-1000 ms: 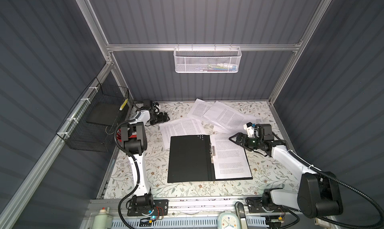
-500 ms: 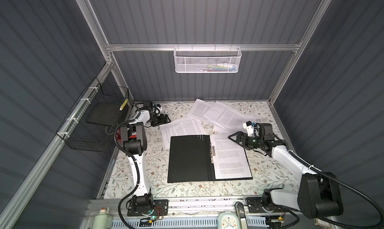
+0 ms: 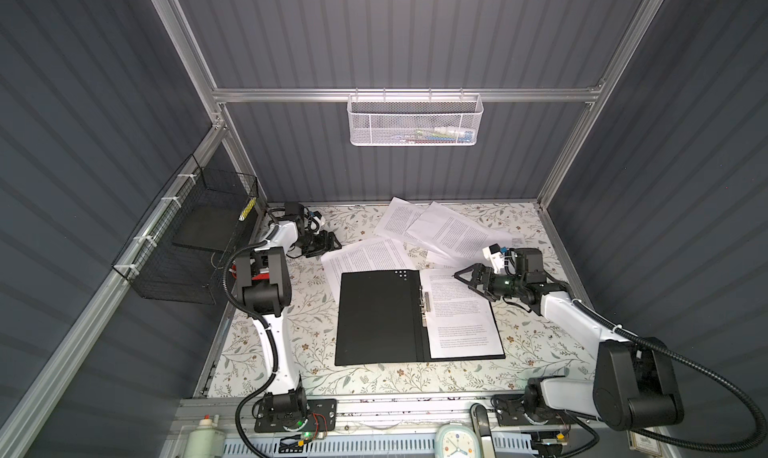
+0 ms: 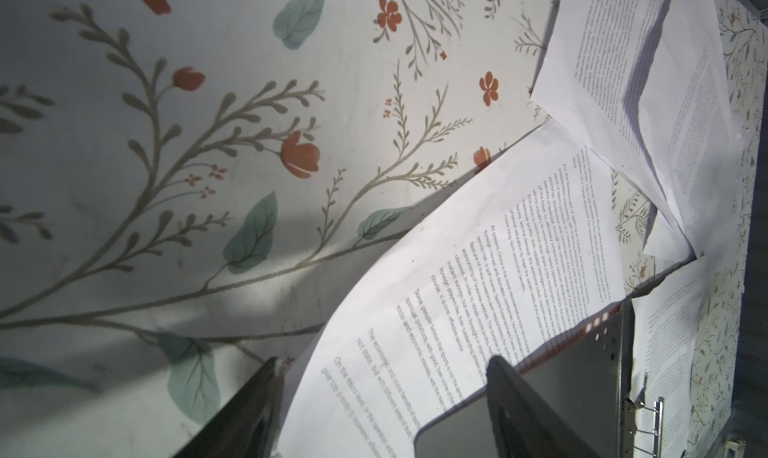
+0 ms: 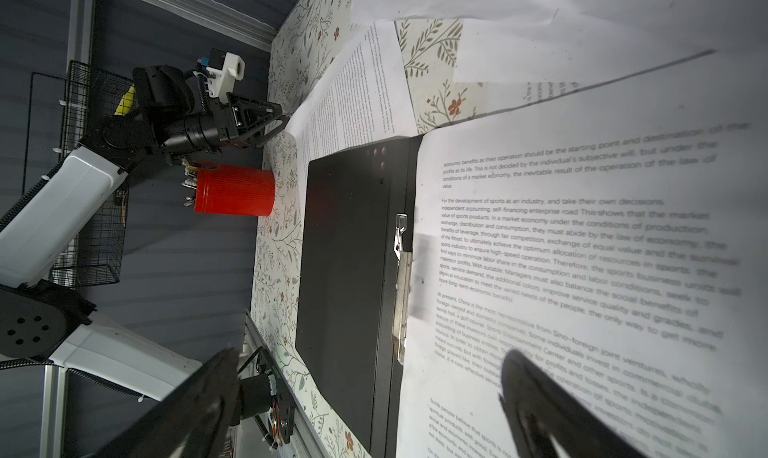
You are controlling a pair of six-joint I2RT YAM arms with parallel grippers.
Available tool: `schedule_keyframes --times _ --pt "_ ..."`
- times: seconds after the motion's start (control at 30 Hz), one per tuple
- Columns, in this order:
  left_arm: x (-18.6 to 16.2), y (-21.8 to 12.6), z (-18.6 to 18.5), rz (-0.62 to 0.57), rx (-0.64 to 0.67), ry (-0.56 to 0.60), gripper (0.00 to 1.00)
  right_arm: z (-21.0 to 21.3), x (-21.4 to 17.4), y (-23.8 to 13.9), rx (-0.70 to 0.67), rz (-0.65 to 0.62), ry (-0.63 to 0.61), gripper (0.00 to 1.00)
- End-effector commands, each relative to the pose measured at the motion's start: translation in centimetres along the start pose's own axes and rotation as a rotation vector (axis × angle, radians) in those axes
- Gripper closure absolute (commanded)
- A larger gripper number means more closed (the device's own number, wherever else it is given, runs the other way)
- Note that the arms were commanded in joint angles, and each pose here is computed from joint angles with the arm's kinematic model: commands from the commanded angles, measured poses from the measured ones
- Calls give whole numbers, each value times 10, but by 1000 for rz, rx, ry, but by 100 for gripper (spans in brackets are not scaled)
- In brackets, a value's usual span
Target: Put the files into the folder
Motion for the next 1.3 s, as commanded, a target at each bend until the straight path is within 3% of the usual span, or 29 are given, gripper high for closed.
schedule_keyframes --times 0.0,0.3,0.6,0.77,0.87,1.27 --pt "-8 -12 -9 28 13 0 22 3 -3 3 37 21 7 1" --pt "-24 11 -2 108 62 33 20 7 -5 4 67 36 13 2" --pt "-25 10 15 141 183 41 20 8 -5 5 80 40 19 3" --pt "-24 14 18 149 183 42 21 11 -5 5 91 45 20 3" --pt "-25 15 17 149 173 42 26 10 -6 4 89 42 19 3" --pt "-16 21 8 129 110 -11 64 16 -4 0 94 28 12 2"
Point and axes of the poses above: each gripper's point midway between its finger pads, its own y axis out along the fingers, its own z axis along the line the jaws close on, x = y × z, the point moved 1 cm from there along -y, back along the fingers, and after that the axes turned 7 degrees about y, right-handed, at the moved point
